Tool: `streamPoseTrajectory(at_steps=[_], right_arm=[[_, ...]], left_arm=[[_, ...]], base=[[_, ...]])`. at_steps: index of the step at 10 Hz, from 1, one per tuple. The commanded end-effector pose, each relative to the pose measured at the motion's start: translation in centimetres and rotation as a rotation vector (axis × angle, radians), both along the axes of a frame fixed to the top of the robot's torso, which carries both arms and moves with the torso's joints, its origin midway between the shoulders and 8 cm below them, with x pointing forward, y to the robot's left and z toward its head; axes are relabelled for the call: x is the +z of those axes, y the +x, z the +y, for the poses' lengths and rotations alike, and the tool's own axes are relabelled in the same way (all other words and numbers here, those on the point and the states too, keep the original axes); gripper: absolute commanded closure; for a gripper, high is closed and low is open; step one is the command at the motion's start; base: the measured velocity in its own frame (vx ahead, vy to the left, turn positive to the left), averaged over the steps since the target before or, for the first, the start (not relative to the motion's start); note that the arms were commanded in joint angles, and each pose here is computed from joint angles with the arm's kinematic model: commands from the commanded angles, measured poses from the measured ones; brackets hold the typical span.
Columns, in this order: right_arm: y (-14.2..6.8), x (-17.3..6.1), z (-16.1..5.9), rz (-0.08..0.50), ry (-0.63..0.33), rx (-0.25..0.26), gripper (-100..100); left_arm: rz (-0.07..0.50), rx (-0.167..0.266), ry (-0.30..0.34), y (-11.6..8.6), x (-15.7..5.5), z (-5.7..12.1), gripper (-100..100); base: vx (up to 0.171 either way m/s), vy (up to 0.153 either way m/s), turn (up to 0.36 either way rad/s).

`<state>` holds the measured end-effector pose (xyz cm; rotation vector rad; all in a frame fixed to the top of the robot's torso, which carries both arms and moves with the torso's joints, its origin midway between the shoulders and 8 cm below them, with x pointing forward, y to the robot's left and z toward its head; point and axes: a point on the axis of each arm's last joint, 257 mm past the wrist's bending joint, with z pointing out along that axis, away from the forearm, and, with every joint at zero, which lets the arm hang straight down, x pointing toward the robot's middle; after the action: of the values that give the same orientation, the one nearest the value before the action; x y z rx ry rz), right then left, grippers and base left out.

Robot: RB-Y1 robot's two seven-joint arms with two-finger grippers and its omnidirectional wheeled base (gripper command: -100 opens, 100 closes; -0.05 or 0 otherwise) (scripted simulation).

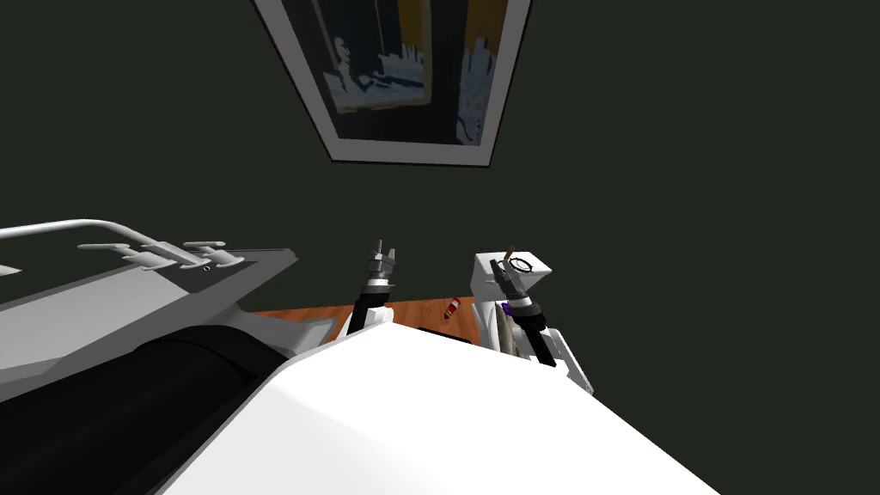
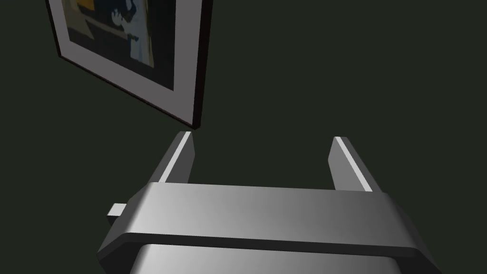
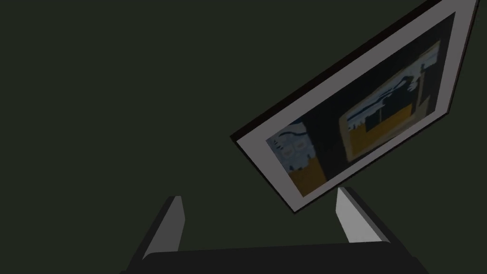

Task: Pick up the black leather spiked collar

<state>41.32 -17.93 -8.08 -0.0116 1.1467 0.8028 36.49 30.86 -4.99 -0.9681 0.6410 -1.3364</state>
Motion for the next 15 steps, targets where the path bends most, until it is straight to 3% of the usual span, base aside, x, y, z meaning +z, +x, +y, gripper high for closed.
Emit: streamPoseTrajectory(at_steps=[1,2,4,7,9,15], right_arm=[[0.4,-0.9,0.5,0.006,-0.062,-0.005,-100],[1.2,-2.2,0.7,0.022,-0.118,-0.009,-100],[1.3,-2.6,1.0,0.019,-0.157,-0.012,-100],[2.9,-6.0,1.2,0.049,-0.311,-0.023,-100],[2.9,-6.3,1.4,0.046,-0.347,-0.025,-100],[5.2,-12.1,0.3,0.084,-0.635,-0.049,-100]], left_arm=[[0.000,0.000,0.000,0.0,0.0,0.0,0],[0.000,0.000,0.000,0.0,0.0,0.0,0],[0.000,0.000,0.000,0.0,0.0,0.0,0],[0.000,0.000,0.000,0.0,0.0,0.0,0],[0.000,0.000,0.000,0.0,0.0,0.0,0],[0.000,0.000,0.000,0.0,0.0,0.0,0]], base=[[-0.059,-0.015,0.109],[-0.061,-0.021,0.263],[-0.036,-0.015,0.039],[-0.054,-0.004,0.199],[-0.043,-0.012,0.060],[-0.051,-0.011,0.170]])
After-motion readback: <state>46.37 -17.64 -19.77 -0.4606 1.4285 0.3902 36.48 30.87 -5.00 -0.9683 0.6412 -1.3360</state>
